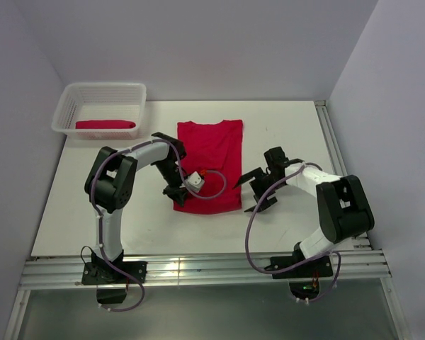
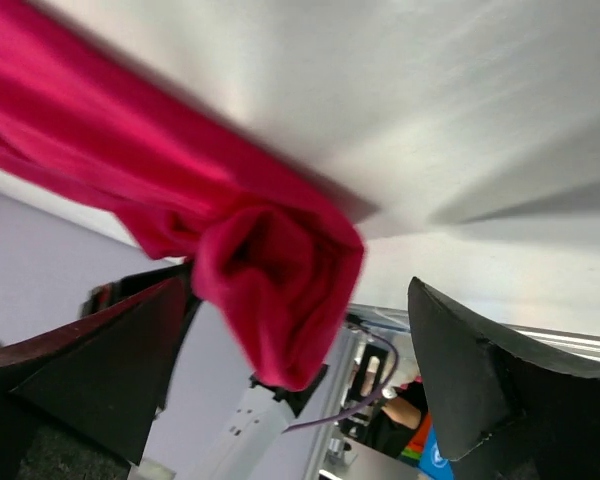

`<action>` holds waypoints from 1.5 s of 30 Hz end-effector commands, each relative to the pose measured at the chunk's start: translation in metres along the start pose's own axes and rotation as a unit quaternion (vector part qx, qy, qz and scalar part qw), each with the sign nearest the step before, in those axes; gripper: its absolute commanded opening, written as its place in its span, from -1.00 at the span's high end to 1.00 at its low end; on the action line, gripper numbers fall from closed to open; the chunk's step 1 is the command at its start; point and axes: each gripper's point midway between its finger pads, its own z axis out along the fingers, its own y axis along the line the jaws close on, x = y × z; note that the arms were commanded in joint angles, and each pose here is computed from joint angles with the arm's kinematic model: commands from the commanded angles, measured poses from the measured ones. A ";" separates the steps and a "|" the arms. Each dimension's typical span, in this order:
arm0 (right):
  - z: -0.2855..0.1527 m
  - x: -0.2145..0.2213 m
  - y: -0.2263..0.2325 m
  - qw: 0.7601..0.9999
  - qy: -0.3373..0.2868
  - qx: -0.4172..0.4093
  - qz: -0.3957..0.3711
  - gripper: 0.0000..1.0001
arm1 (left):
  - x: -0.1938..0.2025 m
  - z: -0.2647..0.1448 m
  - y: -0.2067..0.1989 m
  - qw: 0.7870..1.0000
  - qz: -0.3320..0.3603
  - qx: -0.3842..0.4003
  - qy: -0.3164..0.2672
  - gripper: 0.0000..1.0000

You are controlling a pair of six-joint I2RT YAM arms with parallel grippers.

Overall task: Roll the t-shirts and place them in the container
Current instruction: Roll the tshirt

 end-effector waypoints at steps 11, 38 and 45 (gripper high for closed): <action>-0.059 -0.021 0.014 0.979 -0.162 -0.091 -0.078 -1.00 | 0.003 -0.003 -0.006 1.000 0.021 0.015 0.008 0.85; -0.153 0.085 0.050 0.516 -0.423 -0.336 -0.664 -1.00 | 0.008 0.004 -0.012 1.000 0.011 0.012 0.007 0.83; -0.179 0.092 0.050 0.449 -0.461 -0.357 -0.677 -1.00 | 0.006 0.003 -0.007 1.000 0.005 0.012 0.006 0.83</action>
